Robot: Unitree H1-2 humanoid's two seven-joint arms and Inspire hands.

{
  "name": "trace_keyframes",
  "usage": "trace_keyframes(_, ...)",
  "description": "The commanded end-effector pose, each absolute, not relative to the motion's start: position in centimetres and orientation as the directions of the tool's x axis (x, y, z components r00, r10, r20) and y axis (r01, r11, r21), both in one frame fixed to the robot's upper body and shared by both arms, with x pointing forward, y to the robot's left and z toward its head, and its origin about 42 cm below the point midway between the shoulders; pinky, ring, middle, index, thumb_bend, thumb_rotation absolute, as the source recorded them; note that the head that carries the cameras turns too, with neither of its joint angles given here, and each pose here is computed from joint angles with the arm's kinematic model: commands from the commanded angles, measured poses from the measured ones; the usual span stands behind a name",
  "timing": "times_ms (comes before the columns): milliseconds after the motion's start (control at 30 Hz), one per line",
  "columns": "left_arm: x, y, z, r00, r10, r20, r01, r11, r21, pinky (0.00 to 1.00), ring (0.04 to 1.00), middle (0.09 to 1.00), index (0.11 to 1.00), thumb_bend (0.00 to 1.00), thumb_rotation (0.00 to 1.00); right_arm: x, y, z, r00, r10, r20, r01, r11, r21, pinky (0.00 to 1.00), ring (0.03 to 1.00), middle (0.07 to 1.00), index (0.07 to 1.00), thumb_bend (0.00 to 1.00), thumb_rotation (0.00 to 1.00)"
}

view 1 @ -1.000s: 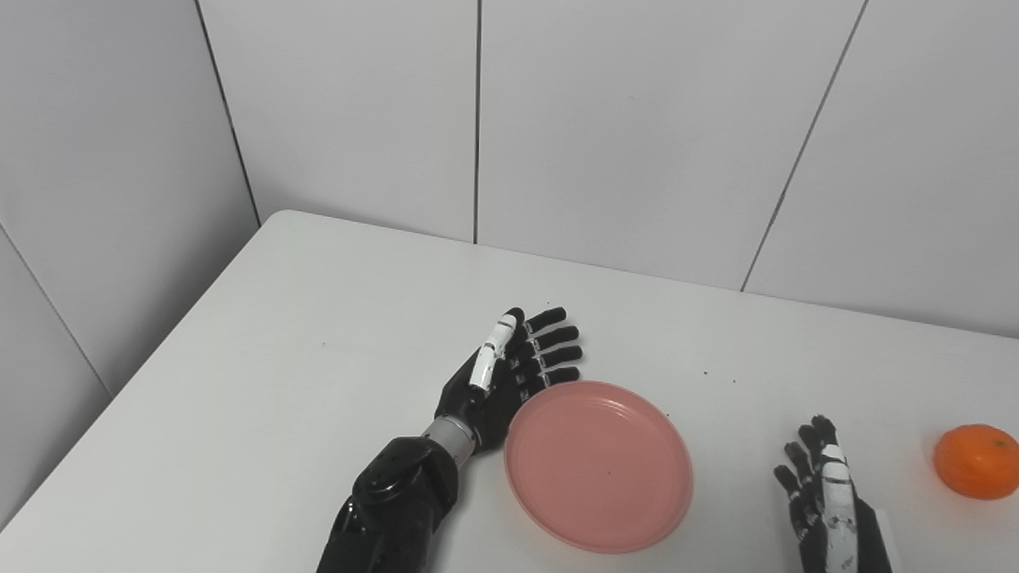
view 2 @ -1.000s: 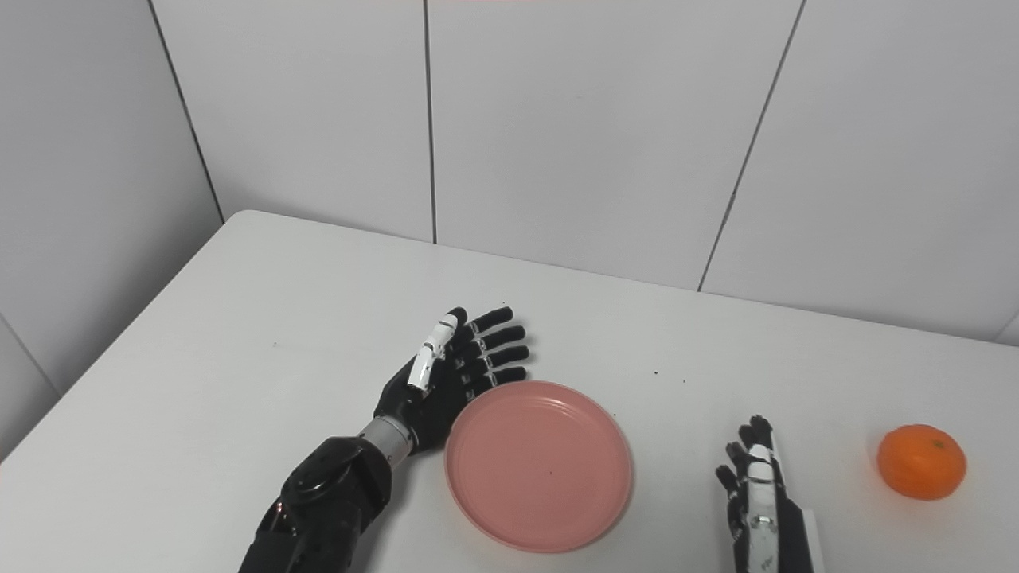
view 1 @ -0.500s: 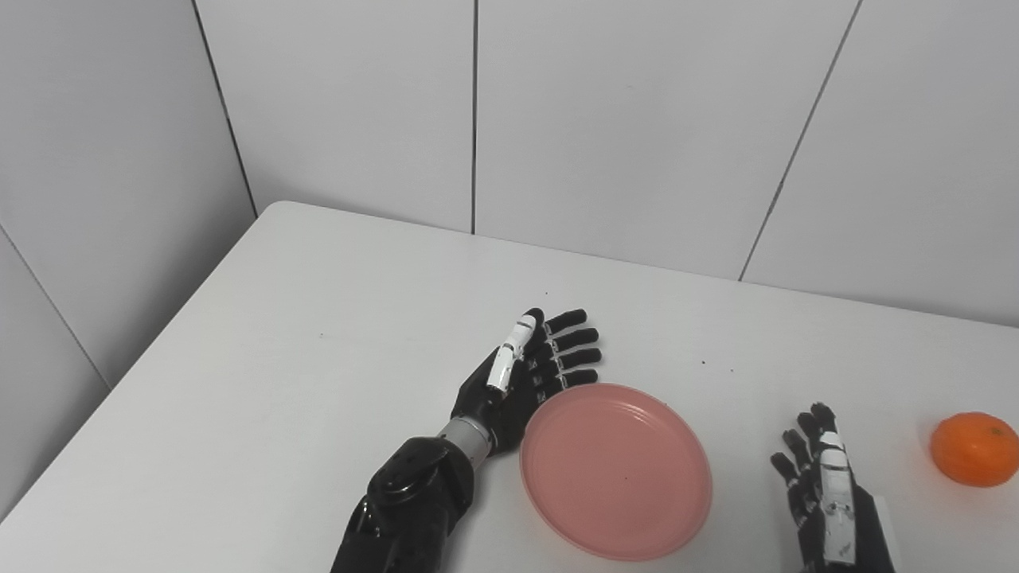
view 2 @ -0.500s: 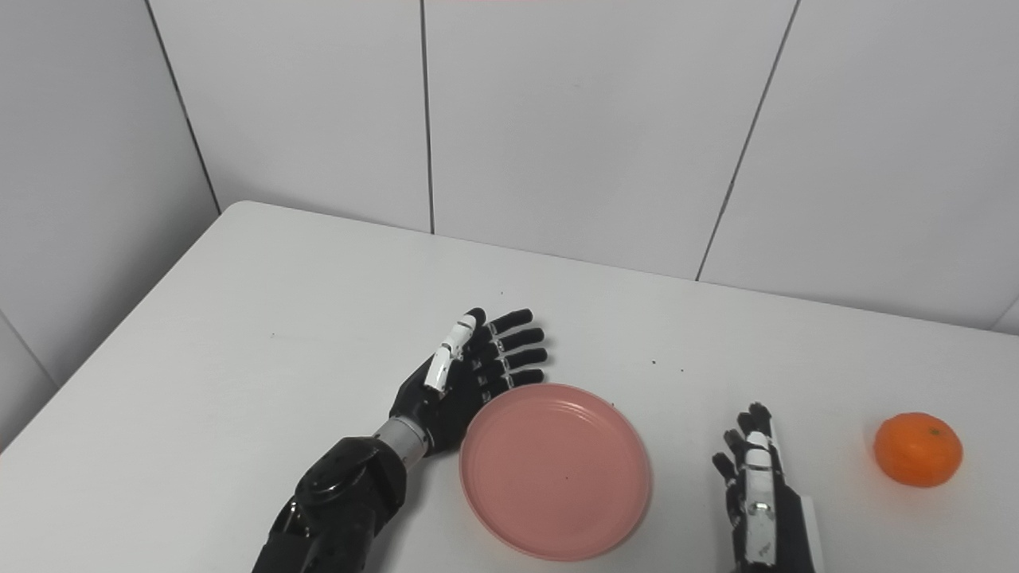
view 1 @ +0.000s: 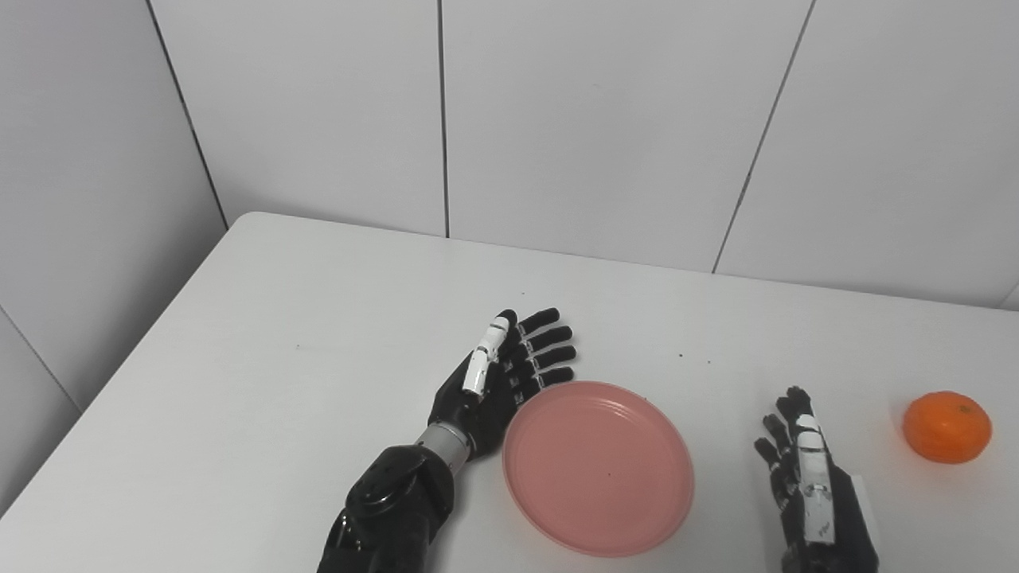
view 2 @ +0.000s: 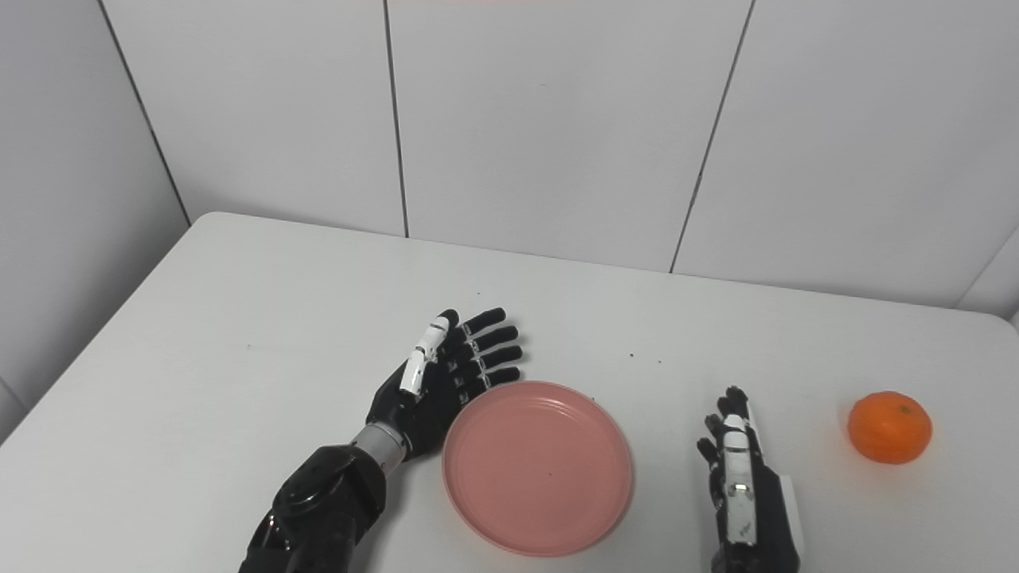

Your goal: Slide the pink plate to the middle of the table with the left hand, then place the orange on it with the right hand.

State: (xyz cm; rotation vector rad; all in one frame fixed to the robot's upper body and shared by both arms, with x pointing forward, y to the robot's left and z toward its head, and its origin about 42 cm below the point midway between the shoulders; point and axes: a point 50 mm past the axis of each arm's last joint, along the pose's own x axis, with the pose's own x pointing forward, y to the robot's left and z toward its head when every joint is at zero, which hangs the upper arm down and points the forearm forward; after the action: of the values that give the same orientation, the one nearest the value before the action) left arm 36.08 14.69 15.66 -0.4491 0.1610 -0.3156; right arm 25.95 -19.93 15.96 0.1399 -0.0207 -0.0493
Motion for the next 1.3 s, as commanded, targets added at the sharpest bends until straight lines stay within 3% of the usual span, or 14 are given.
trace_keyframes(0, 36.1, 14.7, 16.4, 0.943, -0.329, -0.053, 0.27, 0.848, -0.456, 0.75, 0.778, 0.788, 0.775, 0.32, 1.0, 26.5, -19.8, 17.6, 0.994, -0.057, 0.091, 0.043, 0.987, 0.153, 0.94, 0.955, 0.967, 0.963, 0.29, 1.0)
trace_keyframes(300, 36.2, 15.1, 16.2, 0.944, -0.329, -0.03, 0.277, 0.84, -0.466, 0.76, 0.784, 0.792, 0.783, 0.32, 1.0, 26.9, -19.9, 17.8, 0.993, -0.057, 0.106, 0.044, 0.991, 0.124, 0.92, 0.937, 0.954, 0.953, 0.3, 1.0)
trace_keyframes(833, 36.5, 16.3, 15.4, 0.947, -0.321, -0.003, 0.283, 0.84, -0.463, 0.76, 0.79, 0.797, 0.788, 0.34, 1.0, 28.2, -22.2, 20.7, 0.96, -0.098, 0.262, 0.098, 0.995, 0.011, 0.89, 0.919, 0.94, 0.939, 0.39, 1.0)
trace_keyframes(900, 36.4, 16.4, 15.4, 0.95, -0.312, -0.009, 0.272, 0.842, -0.466, 0.75, 0.785, 0.794, 0.785, 0.34, 1.0, 28.4, -22.8, 21.4, 0.954, -0.108, 0.281, 0.122, 0.992, -0.032, 0.88, 0.914, 0.934, 0.931, 0.37, 0.99)
trace_keyframes(1100, 36.1, 17.0, 14.9, 0.951, -0.309, -0.011, 0.267, 0.838, -0.475, 0.75, 0.793, 0.804, 0.797, 0.33, 1.0, 28.7, -25.3, 23.3, 0.935, -0.116, 0.334, 0.205, 0.948, -0.245, 0.82, 0.873, 0.9, 0.902, 0.39, 0.82)
trace_keyframes(1167, 36.1, 17.2, 14.7, 0.951, -0.31, -0.011, 0.267, 0.836, -0.479, 0.76, 0.798, 0.809, 0.804, 0.33, 1.0, 28.8, -25.9, 23.7, 0.93, -0.118, 0.348, 0.228, 0.927, -0.296, 0.83, 0.887, 0.902, 0.902, 0.44, 0.77)
trace_keyframes(1267, 36.1, 17.5, 14.2, 0.95, -0.311, -0.006, 0.267, 0.828, -0.493, 0.77, 0.802, 0.81, 0.807, 0.33, 1.0, 28.9, -27.1, 24.4, 0.909, -0.146, 0.391, 0.325, 0.836, -0.443, 0.77, 0.86, 0.883, 0.884, 0.52, 0.77)
